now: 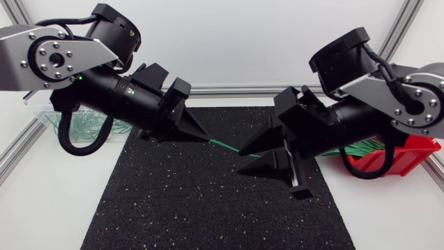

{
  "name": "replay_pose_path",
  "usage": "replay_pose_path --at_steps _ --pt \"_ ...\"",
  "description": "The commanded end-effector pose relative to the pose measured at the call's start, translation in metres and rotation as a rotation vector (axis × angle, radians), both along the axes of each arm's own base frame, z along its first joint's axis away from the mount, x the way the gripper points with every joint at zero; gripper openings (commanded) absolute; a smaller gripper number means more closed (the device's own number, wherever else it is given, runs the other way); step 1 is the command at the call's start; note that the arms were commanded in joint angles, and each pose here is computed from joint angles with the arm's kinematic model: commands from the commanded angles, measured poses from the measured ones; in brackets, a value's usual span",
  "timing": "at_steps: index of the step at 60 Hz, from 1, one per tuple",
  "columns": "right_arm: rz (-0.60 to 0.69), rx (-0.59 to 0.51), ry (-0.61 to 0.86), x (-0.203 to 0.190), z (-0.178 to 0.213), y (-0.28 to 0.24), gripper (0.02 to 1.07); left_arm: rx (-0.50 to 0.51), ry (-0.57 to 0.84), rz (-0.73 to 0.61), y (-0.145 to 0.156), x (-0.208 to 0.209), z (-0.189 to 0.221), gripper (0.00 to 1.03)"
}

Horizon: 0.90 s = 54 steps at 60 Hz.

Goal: Take a green cable tie from the red box, thread the tail through the head to close it, then place it in the transparent bin on the left.

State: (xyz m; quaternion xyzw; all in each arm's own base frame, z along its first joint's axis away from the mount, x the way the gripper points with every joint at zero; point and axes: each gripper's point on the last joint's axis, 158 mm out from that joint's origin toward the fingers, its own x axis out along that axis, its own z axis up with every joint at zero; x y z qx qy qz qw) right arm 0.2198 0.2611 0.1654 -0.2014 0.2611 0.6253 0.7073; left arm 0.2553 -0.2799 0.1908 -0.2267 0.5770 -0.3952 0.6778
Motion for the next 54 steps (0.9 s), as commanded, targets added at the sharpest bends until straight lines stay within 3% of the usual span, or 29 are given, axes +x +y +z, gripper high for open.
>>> replay_pose_path --at_steps 1,32,54 --pt "0.068 0.009 0.021 0.006 0.003 0.0 0.57 0.007 -0.048 -0.086 -0.005 -0.01 0.0 0.04" --pt "0.322 0.004 0.134 -0.025 -0.011 0.009 0.56 0.043 -0.145 -0.375 -0.017 -0.071 -0.006 0.04" --pt "0.395 -0.009 0.154 -0.039 -0.025 0.011 0.3 0.035 -0.155 -0.409 -0.026 -0.076 -0.002 0.04"
